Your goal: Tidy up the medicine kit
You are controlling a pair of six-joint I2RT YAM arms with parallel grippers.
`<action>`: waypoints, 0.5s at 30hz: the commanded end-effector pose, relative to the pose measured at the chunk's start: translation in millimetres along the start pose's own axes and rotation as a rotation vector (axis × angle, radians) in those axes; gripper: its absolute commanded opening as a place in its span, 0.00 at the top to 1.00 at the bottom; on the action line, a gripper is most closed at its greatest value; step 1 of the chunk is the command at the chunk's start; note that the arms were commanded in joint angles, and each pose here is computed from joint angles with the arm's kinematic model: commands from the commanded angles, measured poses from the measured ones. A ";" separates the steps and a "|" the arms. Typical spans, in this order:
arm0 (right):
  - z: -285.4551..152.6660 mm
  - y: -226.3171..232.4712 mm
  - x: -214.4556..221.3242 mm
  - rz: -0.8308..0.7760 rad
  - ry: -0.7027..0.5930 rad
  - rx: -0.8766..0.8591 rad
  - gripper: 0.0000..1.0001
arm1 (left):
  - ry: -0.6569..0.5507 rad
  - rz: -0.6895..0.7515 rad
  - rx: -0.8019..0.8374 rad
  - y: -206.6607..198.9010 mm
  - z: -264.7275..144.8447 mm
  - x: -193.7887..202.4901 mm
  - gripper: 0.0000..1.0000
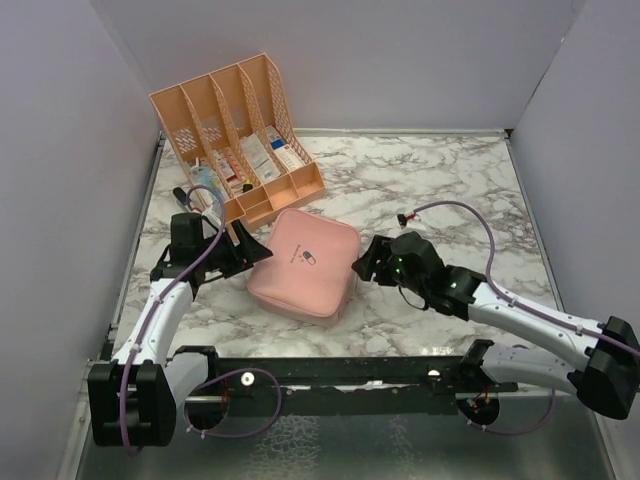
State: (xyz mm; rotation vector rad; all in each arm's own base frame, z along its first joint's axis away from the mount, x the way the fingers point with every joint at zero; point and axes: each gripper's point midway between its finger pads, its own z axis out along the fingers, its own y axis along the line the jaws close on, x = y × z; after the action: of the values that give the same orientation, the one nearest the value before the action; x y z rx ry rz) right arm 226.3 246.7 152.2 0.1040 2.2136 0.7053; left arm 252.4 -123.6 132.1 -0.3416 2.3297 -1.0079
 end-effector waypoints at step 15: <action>44.1 -18.4 25.8 -0.052 0.072 0.074 0.75 | 0.071 -0.057 0.127 -12.6 17.5 10.9 0.51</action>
State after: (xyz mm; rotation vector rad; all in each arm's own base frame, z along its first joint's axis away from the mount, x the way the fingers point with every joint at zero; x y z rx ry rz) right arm 226.8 272.1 101.4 0.0230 2.3325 0.7132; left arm 260.7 -130.3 120.7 -0.4026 2.3225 -1.0839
